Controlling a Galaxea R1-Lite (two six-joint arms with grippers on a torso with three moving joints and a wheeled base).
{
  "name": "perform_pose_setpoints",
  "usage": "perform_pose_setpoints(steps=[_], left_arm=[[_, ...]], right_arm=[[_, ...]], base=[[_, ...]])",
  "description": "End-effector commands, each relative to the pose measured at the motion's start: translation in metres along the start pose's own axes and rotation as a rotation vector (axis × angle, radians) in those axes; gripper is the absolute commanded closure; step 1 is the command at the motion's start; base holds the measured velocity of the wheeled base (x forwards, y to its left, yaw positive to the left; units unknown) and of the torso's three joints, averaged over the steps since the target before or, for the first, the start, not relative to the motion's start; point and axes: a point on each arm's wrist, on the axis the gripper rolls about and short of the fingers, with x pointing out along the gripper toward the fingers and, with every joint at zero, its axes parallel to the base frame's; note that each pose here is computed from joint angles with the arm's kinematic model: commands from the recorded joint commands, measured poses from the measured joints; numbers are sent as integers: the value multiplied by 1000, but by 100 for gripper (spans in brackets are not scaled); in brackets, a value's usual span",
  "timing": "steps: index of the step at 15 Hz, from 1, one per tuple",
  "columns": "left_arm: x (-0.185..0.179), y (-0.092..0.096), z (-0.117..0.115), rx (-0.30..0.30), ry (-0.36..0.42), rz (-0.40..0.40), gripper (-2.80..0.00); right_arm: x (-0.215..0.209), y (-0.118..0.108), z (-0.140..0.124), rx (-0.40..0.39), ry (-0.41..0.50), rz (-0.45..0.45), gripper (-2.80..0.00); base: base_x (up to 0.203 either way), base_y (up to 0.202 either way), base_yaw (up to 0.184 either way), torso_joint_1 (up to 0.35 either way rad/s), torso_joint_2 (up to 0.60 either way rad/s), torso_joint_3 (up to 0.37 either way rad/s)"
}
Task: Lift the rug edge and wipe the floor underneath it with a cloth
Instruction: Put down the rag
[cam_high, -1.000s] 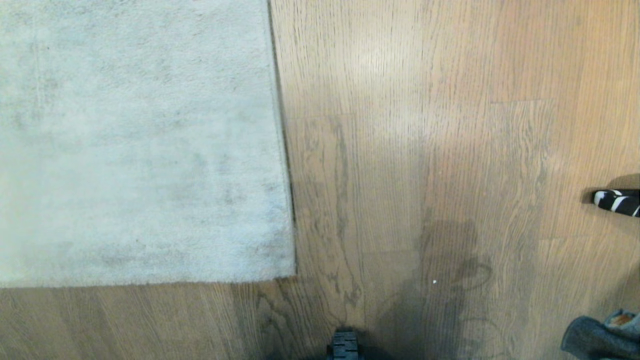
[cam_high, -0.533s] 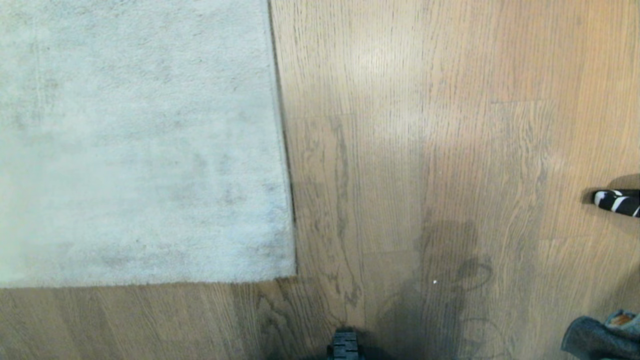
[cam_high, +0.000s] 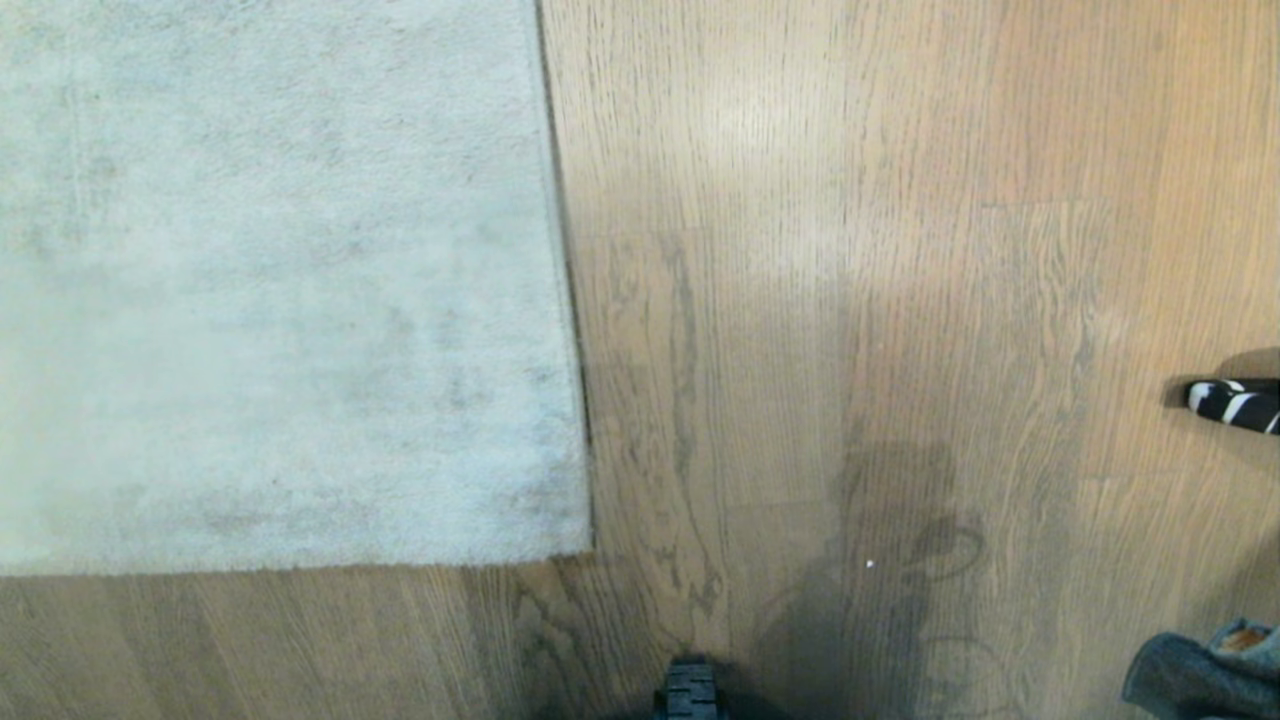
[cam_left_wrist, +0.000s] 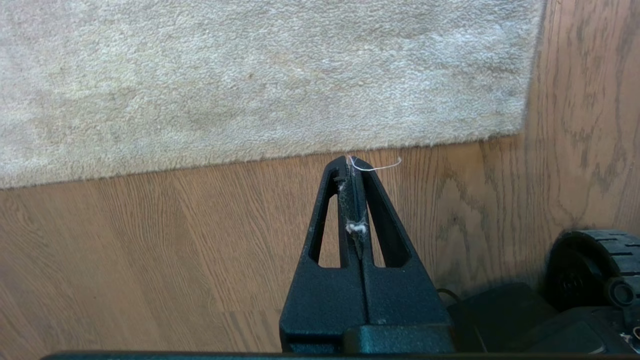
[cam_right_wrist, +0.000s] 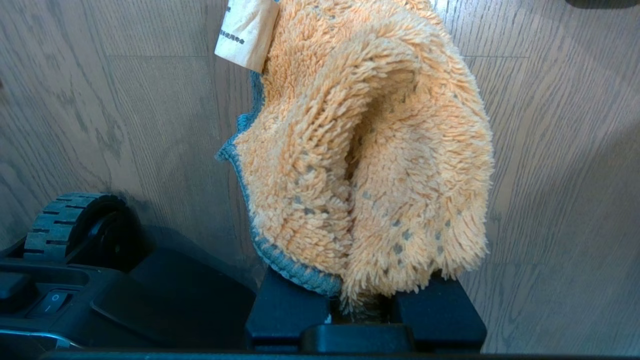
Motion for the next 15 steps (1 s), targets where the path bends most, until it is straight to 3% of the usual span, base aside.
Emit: perform_pose_setpoints(steps=[1,15], left_arm=[[0,0,0,0,-1,1,0],[0,0,0,-28,-1,4,0]], right_arm=[[0,0,0,-1,2,1,0],[0,0,0,-1,2,1,0]], base=[[0,0,0,0,0,0],[0,0,0,0,0,0]])
